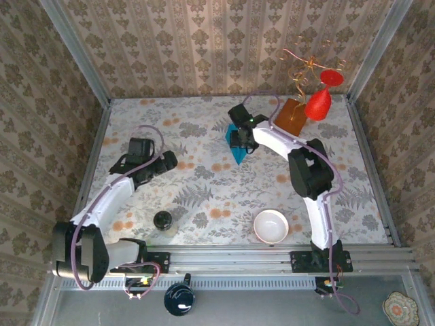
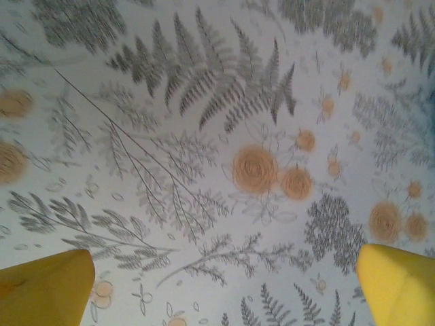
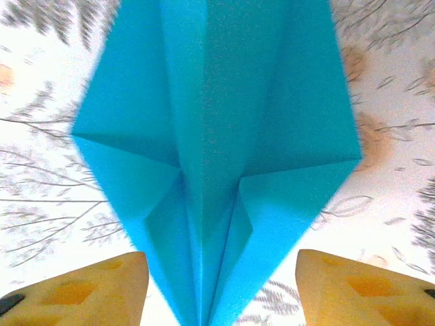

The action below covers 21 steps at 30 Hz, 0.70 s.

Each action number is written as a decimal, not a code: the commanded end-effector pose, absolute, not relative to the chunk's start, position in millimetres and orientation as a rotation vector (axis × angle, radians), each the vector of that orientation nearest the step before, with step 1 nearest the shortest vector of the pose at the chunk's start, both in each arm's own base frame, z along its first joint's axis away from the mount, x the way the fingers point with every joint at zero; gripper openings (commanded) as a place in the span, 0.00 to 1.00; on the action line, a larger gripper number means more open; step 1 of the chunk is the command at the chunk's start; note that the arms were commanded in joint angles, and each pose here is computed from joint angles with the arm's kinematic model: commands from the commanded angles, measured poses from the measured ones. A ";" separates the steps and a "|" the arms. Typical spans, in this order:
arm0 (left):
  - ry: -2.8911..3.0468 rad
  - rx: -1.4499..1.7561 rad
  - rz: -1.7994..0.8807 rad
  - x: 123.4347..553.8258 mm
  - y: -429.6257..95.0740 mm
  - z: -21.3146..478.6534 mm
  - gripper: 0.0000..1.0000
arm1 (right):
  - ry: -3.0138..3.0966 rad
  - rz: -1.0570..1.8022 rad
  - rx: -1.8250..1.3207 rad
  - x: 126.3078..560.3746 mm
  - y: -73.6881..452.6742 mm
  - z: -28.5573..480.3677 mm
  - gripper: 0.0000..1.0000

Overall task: Fold a paper plane with a square sheet of paper (pick it up from the middle)
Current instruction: Move the paper plane to the top-center of the table, then reset both arms

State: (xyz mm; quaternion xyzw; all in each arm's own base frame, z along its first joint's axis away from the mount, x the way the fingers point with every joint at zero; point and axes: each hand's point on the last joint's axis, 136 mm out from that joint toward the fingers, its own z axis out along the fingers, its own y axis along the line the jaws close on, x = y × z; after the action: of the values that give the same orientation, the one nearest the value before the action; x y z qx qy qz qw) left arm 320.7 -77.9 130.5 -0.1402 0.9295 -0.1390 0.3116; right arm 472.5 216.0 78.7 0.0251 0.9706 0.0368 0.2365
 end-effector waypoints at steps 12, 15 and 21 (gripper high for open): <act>2.124 -0.411 0.018 318.7 7.1 181.1 1.00 | 2.211 -0.052 0.303 388.4 104.1 196.7 0.82; 2.075 -0.419 0.088 315.5 23.2 177.9 1.00 | 2.095 -0.170 0.399 356.9 56.4 203.8 0.92; 1.937 -0.350 0.175 324.2 35.2 175.0 1.00 | 1.952 -0.324 0.557 318.4 -16.8 190.1 0.98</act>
State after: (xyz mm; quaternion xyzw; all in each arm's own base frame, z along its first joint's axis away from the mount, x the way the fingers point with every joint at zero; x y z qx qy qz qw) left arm 311.6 24.5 151.4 -0.1656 0.8560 0.0395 0.4882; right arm 323.6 16.7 181.4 0.1900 0.8541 -0.0800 0.4775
